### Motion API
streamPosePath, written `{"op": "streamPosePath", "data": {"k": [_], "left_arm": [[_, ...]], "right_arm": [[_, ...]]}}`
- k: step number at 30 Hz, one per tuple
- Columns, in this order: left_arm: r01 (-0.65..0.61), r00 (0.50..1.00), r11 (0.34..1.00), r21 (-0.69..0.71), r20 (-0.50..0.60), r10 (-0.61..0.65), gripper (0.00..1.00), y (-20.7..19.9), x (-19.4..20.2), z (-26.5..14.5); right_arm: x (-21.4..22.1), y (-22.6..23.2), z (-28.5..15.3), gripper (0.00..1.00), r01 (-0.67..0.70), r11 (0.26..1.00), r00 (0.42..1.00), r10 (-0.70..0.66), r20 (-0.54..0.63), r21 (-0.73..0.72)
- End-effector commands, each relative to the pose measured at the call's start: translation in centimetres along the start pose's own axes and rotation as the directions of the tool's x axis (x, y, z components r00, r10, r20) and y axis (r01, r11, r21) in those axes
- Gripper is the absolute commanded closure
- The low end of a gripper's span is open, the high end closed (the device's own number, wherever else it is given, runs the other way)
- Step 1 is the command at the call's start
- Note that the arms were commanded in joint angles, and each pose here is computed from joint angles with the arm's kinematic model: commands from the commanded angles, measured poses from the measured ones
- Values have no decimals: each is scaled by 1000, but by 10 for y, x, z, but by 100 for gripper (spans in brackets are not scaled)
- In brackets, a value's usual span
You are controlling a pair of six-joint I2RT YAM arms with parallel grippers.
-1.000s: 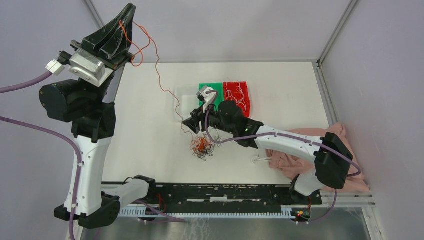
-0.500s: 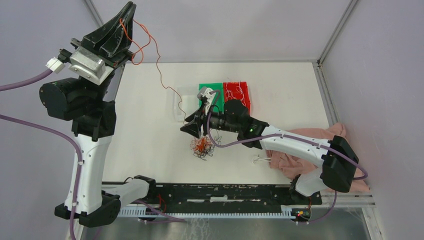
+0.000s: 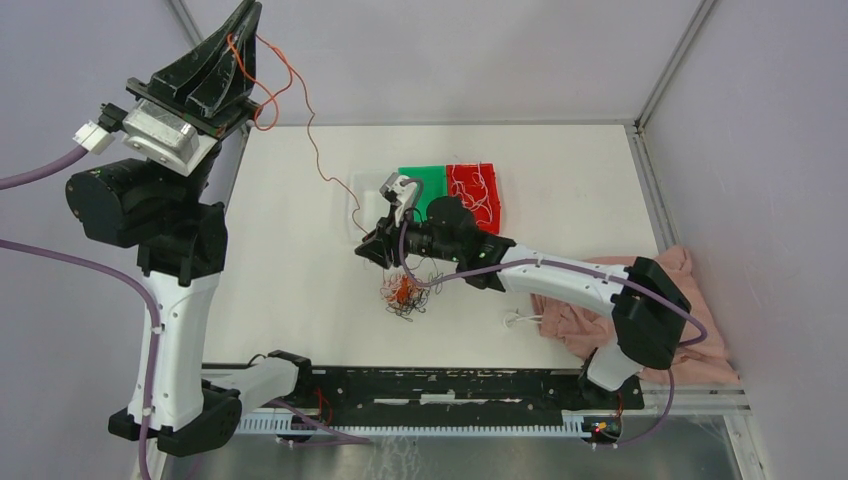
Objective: Untangle the cables
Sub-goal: Untie the cable.
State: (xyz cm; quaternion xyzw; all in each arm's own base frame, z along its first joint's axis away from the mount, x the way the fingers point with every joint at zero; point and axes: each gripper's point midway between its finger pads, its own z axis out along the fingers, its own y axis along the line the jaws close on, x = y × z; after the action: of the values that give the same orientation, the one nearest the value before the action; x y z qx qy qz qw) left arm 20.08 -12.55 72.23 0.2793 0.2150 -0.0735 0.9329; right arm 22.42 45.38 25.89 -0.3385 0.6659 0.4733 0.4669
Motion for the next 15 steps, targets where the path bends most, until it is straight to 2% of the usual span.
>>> {"op": "streamPosePath", "data": {"k": [1,5,6,8,12,15], "left_arm": [[17,999,1000,-15,43,-16,97,4,-21,0],[57,998,998,-31,-30,-58,97,0,-5,-12],[92,993,995,-44,-70,-95,97,-4,6,-19],[189,964,979,-71,-175,-199,97,-18,36,-40],[382,833,916,-123,-384,-399,97,-69,94,-103],[531,685,837,-131,-517,-514,95,-119,131,-149]], "right_arm": [[-33,-1,13,68,10,1000,996,-11,91,13],[-43,-6,2,95,13,998,990,-20,142,54],[-46,-9,-4,99,14,997,987,-25,156,77],[-52,-13,-17,99,13,993,983,-34,182,116],[-60,-14,-39,99,18,990,976,-47,211,140],[-60,-11,-49,99,20,990,976,-50,213,137]]}}
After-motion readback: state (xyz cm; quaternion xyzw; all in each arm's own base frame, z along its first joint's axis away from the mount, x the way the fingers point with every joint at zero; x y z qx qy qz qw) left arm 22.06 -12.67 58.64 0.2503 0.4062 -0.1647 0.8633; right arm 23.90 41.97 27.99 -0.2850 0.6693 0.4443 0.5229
